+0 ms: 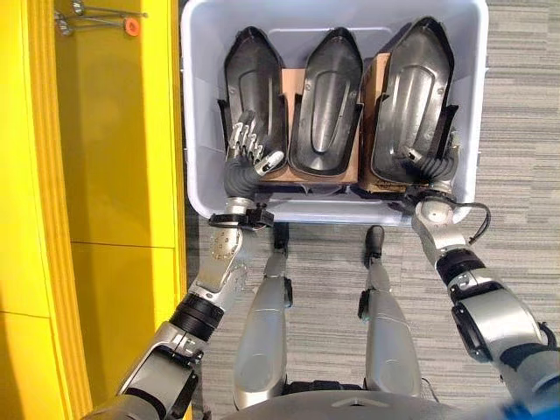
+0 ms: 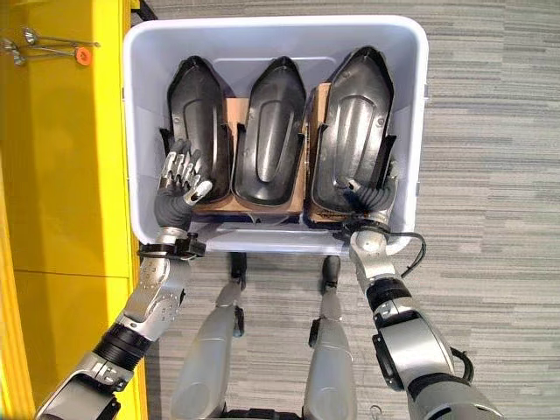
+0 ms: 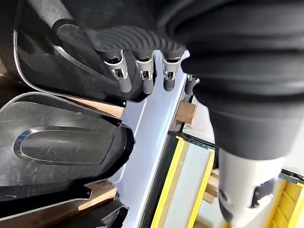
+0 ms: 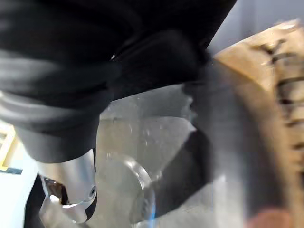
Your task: Move parts from the plastic box to the shelf.
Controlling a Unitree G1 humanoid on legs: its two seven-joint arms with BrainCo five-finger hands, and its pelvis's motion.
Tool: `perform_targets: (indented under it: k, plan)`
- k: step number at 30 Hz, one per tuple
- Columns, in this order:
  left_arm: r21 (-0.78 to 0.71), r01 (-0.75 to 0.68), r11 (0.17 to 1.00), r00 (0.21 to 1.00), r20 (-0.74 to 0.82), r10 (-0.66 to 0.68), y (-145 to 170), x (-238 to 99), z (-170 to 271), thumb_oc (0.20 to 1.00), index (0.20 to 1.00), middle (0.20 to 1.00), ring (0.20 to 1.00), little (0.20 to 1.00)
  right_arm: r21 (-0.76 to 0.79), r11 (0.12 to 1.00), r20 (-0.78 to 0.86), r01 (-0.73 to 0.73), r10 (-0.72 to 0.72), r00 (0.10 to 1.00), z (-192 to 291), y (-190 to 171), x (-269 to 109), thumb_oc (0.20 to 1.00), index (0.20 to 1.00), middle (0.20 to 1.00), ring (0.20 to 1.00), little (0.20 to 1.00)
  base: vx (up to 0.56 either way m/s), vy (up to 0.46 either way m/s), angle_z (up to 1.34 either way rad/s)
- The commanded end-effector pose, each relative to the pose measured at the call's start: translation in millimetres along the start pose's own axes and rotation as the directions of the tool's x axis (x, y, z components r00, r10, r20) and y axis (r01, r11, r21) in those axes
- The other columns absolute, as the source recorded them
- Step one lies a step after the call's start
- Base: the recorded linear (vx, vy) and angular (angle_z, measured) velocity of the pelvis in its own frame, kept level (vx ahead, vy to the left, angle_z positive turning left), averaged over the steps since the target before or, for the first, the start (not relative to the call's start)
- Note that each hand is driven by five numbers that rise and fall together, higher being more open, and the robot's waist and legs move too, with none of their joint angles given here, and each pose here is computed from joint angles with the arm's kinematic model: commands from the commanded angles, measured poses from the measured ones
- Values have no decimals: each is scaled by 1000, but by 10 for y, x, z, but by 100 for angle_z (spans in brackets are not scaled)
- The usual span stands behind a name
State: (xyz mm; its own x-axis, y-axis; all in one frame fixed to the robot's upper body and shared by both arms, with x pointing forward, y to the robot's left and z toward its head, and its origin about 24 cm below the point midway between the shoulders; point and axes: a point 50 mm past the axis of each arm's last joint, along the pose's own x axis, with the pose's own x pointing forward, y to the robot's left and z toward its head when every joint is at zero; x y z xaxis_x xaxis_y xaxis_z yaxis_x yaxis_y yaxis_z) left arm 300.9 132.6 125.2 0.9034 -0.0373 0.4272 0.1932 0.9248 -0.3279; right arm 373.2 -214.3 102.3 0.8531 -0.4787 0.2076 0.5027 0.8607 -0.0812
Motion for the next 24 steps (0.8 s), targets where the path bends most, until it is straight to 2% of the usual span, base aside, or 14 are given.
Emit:
perform_targets:
  k: [1,4,5,11,14,16,20,24]
  plan:
    - [-42,94,995,988,124,-88,-114,74,240,1000,1000,1000,1000,1000,-16,999,-23,40,-40,999,-7,-210,108,1000,1000,1000,1000,1000,0,0,0]
    - [-52,137,989,987,97,-131,-160,62,205,1000,1000,1000,1000,1000,-114,993,-117,-7,-6,993,-112,-248,173,1000,1000,1000,1000,1000,7,3,7]
    - [-53,143,988,986,93,-137,-166,65,196,1000,1000,1000,1000,1000,-120,992,-128,-47,32,991,-139,-202,147,200,200,200,200,200,3,0,7]
    - [-60,124,990,988,94,-118,-144,67,186,1000,1000,1000,1000,1000,-46,997,-146,-56,49,988,-238,-197,49,200,200,200,200,200,4,-1,3]
    - [-55,110,992,990,99,-104,-115,75,193,1000,1000,1000,1000,1000,-13,998,-102,-67,65,993,-201,-170,5,200,200,200,200,200,10,-10,6]
    - [-41,84,996,992,102,-79,-50,66,199,1000,1000,1000,1000,1000,0,996,15,-92,92,996,-44,-155,-33,200,200,200,200,200,5,-10,2]
    - [-19,73,997,991,111,-71,-9,60,223,1000,1000,1000,1000,1000,26,998,135,-62,58,989,218,-216,35,200,200,200,200,200,8,-16,-1]
    - [-22,41,999,993,109,-38,73,36,230,1000,1000,1000,1000,1000,58,994,310,-92,69,948,590,-200,13,200,200,200,200,200,0,0,0]
